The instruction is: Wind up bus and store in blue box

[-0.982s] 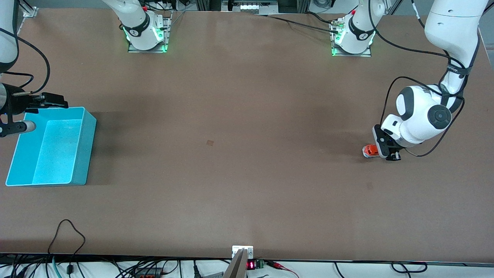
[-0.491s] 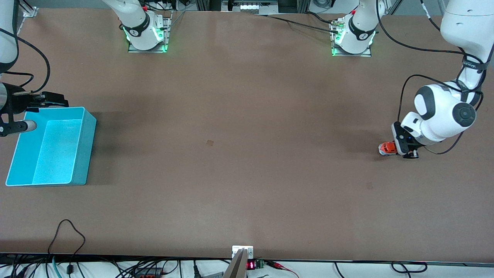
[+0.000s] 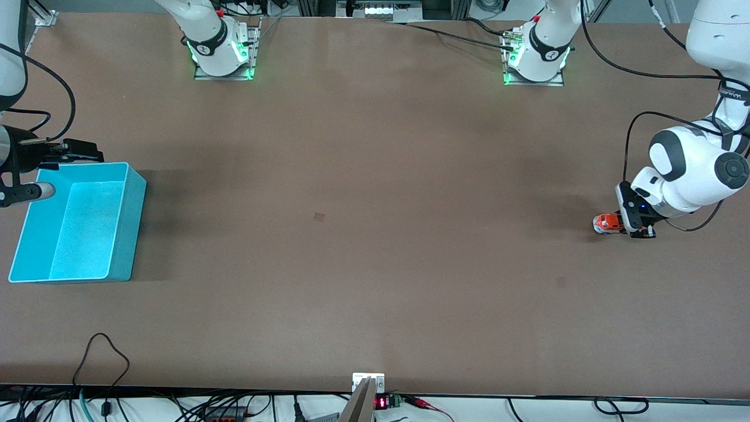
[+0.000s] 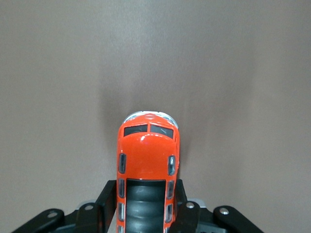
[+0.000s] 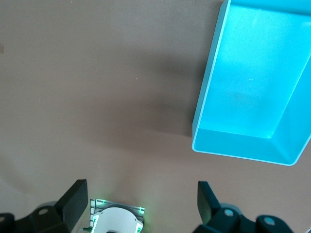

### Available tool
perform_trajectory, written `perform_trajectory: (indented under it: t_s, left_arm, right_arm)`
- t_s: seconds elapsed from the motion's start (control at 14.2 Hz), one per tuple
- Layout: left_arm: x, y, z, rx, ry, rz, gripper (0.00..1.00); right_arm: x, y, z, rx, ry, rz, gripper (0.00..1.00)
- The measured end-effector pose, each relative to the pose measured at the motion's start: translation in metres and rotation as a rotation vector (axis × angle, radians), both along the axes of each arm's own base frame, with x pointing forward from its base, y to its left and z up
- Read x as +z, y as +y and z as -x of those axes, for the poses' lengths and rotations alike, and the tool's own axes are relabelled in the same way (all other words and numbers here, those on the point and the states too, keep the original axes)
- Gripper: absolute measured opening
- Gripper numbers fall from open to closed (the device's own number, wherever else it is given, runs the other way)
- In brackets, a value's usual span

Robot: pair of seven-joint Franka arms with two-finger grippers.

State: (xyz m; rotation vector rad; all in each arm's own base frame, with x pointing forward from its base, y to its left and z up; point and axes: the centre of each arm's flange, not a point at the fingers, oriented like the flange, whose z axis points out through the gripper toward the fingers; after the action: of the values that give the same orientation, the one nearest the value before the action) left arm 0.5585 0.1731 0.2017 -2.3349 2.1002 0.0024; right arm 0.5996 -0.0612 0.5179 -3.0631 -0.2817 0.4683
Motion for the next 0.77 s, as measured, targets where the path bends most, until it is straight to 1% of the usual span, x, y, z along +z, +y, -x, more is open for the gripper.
perform_trajectory:
  t_s: [0.21,0.56,0.77]
  left_arm:
    - [0.000,0.001,0.000,-0.009,0.000,0.000,0.51]
    - [0.000,0.010,0.001,-0.028,-0.002,0.000,0.51]
    - [0.000,0.012,0.001,-0.030,-0.001,0.000,0.51]
  right_arm:
    - [0.000,0.000,0.000,0.004,0.004,-0.002,1.00]
    - [-0.003,-0.001,0.001,0.094,0.018,-0.032,1.00]
    - [-0.011,-0.003,-0.001,0.126,0.031,-0.045,1.00]
